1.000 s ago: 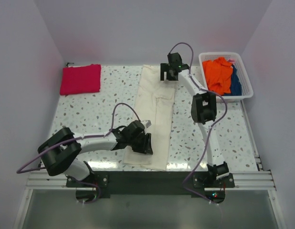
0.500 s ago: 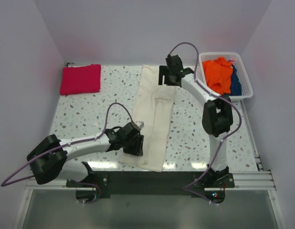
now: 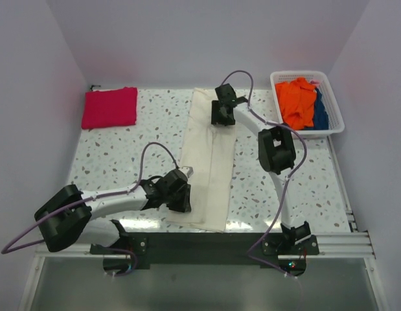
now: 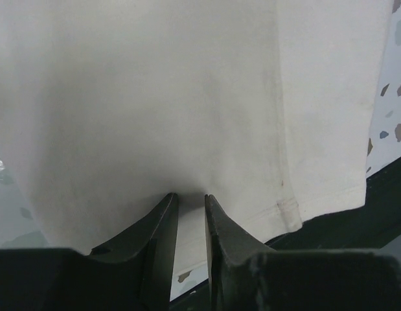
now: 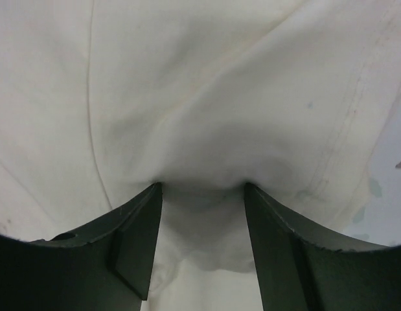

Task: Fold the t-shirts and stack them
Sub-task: Fold the tshirt

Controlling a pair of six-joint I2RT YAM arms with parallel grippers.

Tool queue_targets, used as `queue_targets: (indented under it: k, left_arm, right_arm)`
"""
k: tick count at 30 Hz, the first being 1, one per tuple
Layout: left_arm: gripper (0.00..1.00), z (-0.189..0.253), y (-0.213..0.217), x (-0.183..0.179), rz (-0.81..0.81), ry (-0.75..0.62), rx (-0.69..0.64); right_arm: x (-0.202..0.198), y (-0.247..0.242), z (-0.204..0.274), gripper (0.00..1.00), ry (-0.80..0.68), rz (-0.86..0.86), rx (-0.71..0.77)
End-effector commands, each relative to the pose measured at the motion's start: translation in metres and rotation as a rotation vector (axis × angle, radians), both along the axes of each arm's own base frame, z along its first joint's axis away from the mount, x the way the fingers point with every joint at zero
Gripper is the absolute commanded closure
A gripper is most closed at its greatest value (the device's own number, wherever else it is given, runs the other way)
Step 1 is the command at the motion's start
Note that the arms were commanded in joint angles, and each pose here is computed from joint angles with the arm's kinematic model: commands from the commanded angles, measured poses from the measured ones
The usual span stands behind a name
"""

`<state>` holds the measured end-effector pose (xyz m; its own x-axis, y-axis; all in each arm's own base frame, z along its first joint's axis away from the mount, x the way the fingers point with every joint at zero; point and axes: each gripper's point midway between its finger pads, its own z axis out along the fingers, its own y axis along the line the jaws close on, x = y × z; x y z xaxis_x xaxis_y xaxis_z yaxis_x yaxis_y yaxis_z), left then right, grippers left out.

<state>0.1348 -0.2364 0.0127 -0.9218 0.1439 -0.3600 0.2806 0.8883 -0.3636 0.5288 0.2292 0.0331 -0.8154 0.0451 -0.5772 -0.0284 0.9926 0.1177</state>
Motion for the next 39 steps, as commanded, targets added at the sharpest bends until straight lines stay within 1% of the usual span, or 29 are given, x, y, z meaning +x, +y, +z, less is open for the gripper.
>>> queue_targets:
  k: [1, 2, 4, 5, 6, 8, 11, 13, 14, 19, 20, 21, 22, 23, 24, 25, 27, 28, 29, 31, 32, 33, 34, 35, 36, 37, 38, 39]
  left_arm:
    - [0.72, -0.03, 0.014, -0.023, -0.007, 0.104, 0.055]
    - [0.72, -0.03, 0.01, -0.021, -0.01, 0.105, 0.047]
    - [0.72, -0.028, -0.005, -0.014, -0.019, 0.105, 0.017]
    - [0.72, -0.028, -0.01, -0.013, -0.022, 0.106, 0.001]
    - [0.72, -0.026, -0.017, -0.01, -0.024, 0.107, -0.017]
    - [0.73, -0.031, -0.025, -0.013, -0.04, 0.137, -0.036]
    - [0.74, -0.034, -0.029, -0.016, -0.047, 0.157, -0.047]
    - [0.72, -0.031, -0.028, -0.016, -0.049, 0.149, -0.053]
    - [0.71, -0.029, -0.028, -0.015, -0.049, 0.144, -0.054]
    - [0.62, 0.001, -0.04, 0.001, -0.059, 0.067, -0.089]
    - [0.6, 0.009, -0.042, 0.004, -0.059, 0.05, -0.098]
    - [0.56, 0.019, -0.046, 0.013, -0.049, 0.012, -0.106]
    - [0.54, 0.033, -0.046, 0.017, -0.042, -0.016, -0.12]
    - [0.53, 0.043, -0.048, 0.022, -0.033, -0.042, -0.13]
    - [0.52, 0.049, -0.046, 0.024, -0.023, -0.058, -0.126]
    - [0.52, 0.055, -0.039, 0.027, -0.001, -0.079, -0.106]
    - [0.51, 0.062, -0.032, 0.03, 0.026, -0.099, -0.083]
    - [0.52, 0.062, -0.02, 0.031, 0.052, -0.113, -0.044]
    - [0.53, 0.061, -0.016, 0.03, 0.058, -0.116, -0.029]
    - [0.56, 0.055, -0.003, 0.027, 0.072, -0.111, 0.017]
    - [0.57, 0.052, 0.001, 0.025, 0.072, -0.105, 0.034]
    - [0.59, 0.048, 0.003, 0.024, 0.063, -0.101, 0.045]
    - [0.6, 0.044, 0.007, 0.021, 0.063, -0.092, 0.063]
    - [0.61, 0.042, 0.008, 0.02, 0.058, -0.088, 0.07]
    - [0.62, 0.038, 0.01, 0.017, 0.044, -0.081, 0.076]
    - [0.62, 0.035, 0.01, 0.016, 0.037, -0.071, 0.08]
    - [0.61, 0.034, 0.012, 0.015, 0.032, -0.071, 0.088]
    - [0.61, 0.033, 0.012, 0.014, 0.018, -0.069, 0.094]
  right_arm:
    - [0.011, -0.028, -0.031, 0.42, 0.086, -0.04, -0.034]
    - [0.026, -0.025, -0.019, 0.41, 0.05, -0.039, -0.016]
    - [0.034, -0.027, -0.02, 0.4, 0.045, -0.028, -0.017]
    - [0.045, -0.027, -0.022, 0.39, 0.029, -0.028, -0.008]
    - [0.049, -0.027, -0.022, 0.37, 0.023, -0.021, -0.004]
    - [0.059, -0.029, -0.023, 0.35, 0.006, -0.019, 0.009]
    - [0.059, -0.028, -0.026, 0.35, 0.008, -0.004, 0.018]
    - [0.062, -0.024, -0.013, 0.32, -0.027, 0.013, 0.043]
    - [0.058, -0.024, -0.016, 0.3, -0.017, 0.016, 0.044]
    - [0.058, -0.021, 0.029, 0.23, -0.076, 0.037, 0.071]
    - [0.059, -0.02, 0.039, 0.2, -0.09, 0.042, 0.075]
    - [0.057, -0.022, 0.06, 0.19, -0.114, 0.043, 0.078]
    - [0.056, -0.023, 0.072, 0.17, -0.128, 0.044, 0.08]
    - [0.054, -0.024, 0.083, 0.14, -0.14, 0.044, 0.082]
    - [0.051, -0.025, 0.095, 0.12, -0.154, 0.045, 0.084]
    - [0.046, -0.027, 0.123, 0.11, -0.186, 0.044, 0.093]
    - [0.032, -0.033, 0.133, 0.11, -0.169, 0.026, 0.09]
    - [0.022, -0.035, 0.167, 0.11, -0.218, 0.027, 0.112]
    - [0.005, -0.036, 0.15, 0.11, -0.163, 0.028, 0.108]
    - [-0.02, -0.033, 0.157, 0.11, -0.161, 0.029, 0.113]
    - [-0.05, -0.043, 0.156, 0.13, -0.138, 0.015, 0.099]
    - [-0.066, -0.044, 0.152, 0.16, -0.12, 0.002, 0.116]
    - [-0.096, -0.047, 0.115, 0.19, -0.047, 0.0, 0.104]
    - [-0.113, -0.048, 0.113, 0.25, -0.046, -0.006, 0.118]
    - [-0.129, -0.048, 0.132, 0.27, -0.097, -0.019, 0.162]
    - [-0.15, -0.04, 0.127, 0.27, -0.092, 0.002, 0.163]
    - [-0.183, -0.046, 0.094, 0.28, -0.02, 0.006, 0.127]
    - [-0.201, -0.044, 0.102, 0.3, -0.04, 0.004, 0.147]
